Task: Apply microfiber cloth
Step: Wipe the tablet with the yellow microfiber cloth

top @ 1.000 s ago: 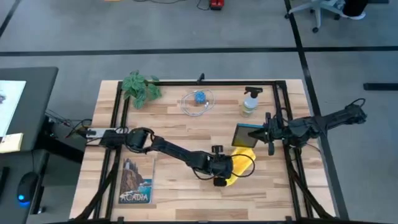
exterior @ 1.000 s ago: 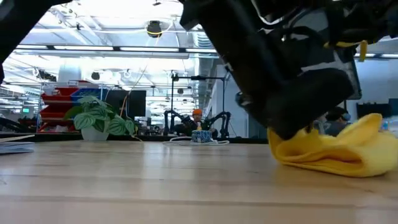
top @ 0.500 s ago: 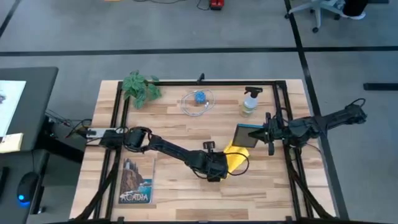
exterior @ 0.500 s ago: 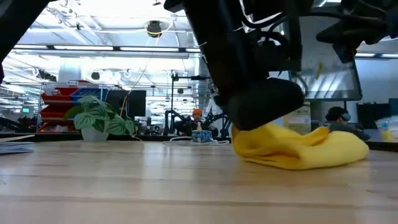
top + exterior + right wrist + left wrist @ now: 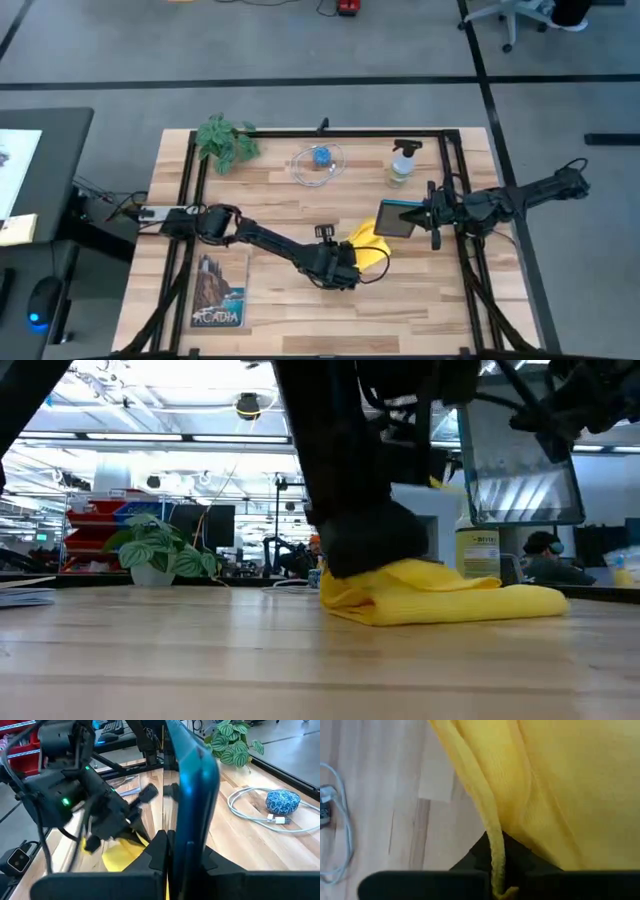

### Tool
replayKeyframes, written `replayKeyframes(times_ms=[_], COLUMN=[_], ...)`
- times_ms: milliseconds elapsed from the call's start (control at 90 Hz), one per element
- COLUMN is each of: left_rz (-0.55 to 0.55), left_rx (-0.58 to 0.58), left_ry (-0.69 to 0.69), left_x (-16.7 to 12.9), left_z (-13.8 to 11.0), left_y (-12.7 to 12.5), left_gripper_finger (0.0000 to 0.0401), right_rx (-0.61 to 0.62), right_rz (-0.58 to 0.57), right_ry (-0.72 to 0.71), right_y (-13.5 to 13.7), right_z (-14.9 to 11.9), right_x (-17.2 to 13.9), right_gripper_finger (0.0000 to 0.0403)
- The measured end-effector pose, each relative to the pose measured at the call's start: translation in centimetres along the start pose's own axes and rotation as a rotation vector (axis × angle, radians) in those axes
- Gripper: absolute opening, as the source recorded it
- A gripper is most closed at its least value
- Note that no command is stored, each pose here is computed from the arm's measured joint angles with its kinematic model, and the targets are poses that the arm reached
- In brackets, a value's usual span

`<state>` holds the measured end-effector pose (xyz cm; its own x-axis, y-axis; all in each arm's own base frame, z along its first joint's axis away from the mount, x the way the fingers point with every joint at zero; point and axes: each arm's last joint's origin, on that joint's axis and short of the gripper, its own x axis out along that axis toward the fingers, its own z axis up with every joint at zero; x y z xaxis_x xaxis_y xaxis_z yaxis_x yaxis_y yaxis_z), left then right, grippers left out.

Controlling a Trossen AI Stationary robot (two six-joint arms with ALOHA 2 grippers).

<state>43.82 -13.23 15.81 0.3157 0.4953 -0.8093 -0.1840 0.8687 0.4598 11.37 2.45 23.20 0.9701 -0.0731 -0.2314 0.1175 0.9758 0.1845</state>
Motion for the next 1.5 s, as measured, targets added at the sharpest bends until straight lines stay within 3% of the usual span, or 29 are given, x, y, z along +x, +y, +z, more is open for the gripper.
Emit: replayKeyframes(times_ms=[144,456,533,689,744,867,1022,1244,1322,1411,1500], left_rz=[-0.019,-0.153,-0.255,-0.578,-0.622,-0.571,-0.453,-0.077,0.020,-0.025,-0.238], left_rx=[-0.070,-0.360,-0.363,-0.266,-0.252,-0.257,-0.411,-0.631,-0.648,-0.602,-0.480], left_ry=[-0.031,-0.248,-0.355,-0.639,-0.683,-0.595,-0.447,-0.463,-0.429,-0.449,-0.532], left_x=[-1.9,-5.0,-5.3,-5.2,-4.4,-0.9,2.5,0.4,-0.1,-0.8,-2.0], left_z=[-1.8,-7.1,-7.5,-6.3,-5.9,-5.9,-6.4,-6.9,-7.6,-7.3,-6.2], left_y=[1.3,5.5,5.3,3.2,2.4,1.3,2.3,4.8,5.6,5.7,4.7], left_gripper_finger=[0.0040,0.0144,0.0153,0.0142,0.0131,0.0105,0.0077,0.0033,0.0019,0.0006,0.0001], right_rx=[-0.002,-0.005,-0.007,-0.006,-0.001,0.002,0.003,0.001,0.000,0.001,0.001], right_rz=[0.000,0.018,0.028,0.033,0.033,0.034,0.034,0.032,0.031,0.031,0.031], right_ry=[0.004,0.005,0.007,0.002,-0.001,-0.003,-0.004,0.002,0.005,0.005,0.005], right_y=[0.0,0.2,0.3,0.4,0.4,0.4,0.4,0.4,0.4,0.4,0.4], right_z=[0.0,-0.1,-0.1,-0.1,0.0,0.0,0.0,-0.1,-0.1,-0.1,-0.1], right_x=[0.0,-0.1,-0.1,-0.1,-0.1,-0.1,-0.1,-0.1,-0.1,-0.1,-0.1], right_gripper_finger=[0.0016,0.0016,0.0016,0.0016,0.0016,0.0016,0.0016,0.0016,0.0016,0.0016,0.0016])
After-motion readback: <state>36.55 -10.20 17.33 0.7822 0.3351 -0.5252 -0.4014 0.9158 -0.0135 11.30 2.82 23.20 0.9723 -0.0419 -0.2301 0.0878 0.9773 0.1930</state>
